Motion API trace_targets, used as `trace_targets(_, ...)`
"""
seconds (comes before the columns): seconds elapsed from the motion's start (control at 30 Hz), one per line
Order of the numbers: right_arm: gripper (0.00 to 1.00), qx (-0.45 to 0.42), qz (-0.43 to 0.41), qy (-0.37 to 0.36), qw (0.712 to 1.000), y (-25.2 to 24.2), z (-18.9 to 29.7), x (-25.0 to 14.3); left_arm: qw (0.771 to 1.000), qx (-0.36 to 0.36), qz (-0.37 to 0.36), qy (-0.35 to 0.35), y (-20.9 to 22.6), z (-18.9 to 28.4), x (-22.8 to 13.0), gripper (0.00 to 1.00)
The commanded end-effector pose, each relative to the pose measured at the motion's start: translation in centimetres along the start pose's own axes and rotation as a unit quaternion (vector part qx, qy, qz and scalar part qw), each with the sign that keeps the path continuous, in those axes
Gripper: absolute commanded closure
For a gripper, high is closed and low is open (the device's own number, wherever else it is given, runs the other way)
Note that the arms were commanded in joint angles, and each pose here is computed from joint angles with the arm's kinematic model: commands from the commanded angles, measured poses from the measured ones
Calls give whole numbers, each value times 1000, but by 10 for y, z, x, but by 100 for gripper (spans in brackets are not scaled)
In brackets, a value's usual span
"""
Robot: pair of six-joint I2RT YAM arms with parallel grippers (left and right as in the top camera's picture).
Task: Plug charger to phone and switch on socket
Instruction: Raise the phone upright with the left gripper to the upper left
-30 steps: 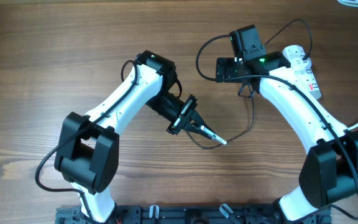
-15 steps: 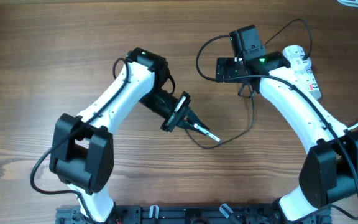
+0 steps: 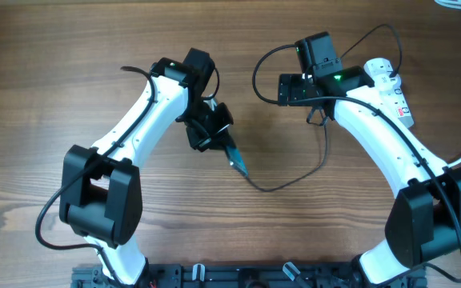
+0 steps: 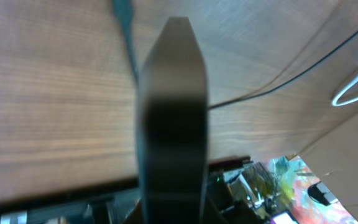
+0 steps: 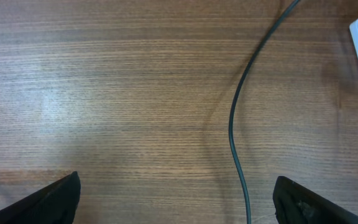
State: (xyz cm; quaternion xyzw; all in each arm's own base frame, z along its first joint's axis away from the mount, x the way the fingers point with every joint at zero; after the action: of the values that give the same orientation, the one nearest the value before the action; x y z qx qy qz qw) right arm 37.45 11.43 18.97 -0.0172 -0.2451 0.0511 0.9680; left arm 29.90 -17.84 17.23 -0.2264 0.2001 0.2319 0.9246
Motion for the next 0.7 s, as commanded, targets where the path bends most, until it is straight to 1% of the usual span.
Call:
trace_targets(0.0, 0, -10, 3, -6, 1000, -2, 1, 2, 993, -63, -64, -82, -23, 16, 18, 96)
trace_targets(0.07, 0, -10, 3, -6, 1000, -2, 1, 2, 987, -84, -76, -112, -28, 22, 29, 96)
trace_targets(0.13, 0, -10, 3, -6, 1000, -2, 1, 2, 979, -96, -75, -161, -27, 35, 49, 96)
trace_targets(0.2, 0, -10, 3, -6, 1000, -2, 1, 2, 974, -77, -53, -207, -15, 46, 66, 96)
trace_targets(0.23, 0, -10, 3, -6, 1000, -2, 1, 2, 972, -65, -66, -216, -7, 50, 72, 96)
trace_targets(0.3, 0, -10, 3, -6, 1000, -2, 1, 2, 966, -54, -114, -225, 1, 57, 81, 96)
trace_targets(0.43, 0, -10, 3, -6, 1000, -2, 1, 2, 961, -60, -162, -216, 13, 62, 95, 96)
trace_targets(0.53, 0, -10, 3, -6, 1000, -2, 1, 2, 958, -61, -176, -219, 22, 67, 101, 96)
trace_targets(0.67, 0, -10, 3, -6, 1000, -2, 1, 2, 953, -66, -182, -234, 37, 57, 116, 96)
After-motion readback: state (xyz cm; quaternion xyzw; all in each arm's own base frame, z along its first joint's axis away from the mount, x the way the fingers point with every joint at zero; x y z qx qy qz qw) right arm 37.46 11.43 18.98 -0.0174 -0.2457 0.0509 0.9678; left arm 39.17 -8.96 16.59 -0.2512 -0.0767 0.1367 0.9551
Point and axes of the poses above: each gripper's point midway between its finger pads, its own z axis back along the fingers, its own y axis along the line the jaws close on, x = y × z, the point moved 8 cm from there along z, back along the fingers, and after that the axes turned 7 degrees about z, right-handed, at the moved point
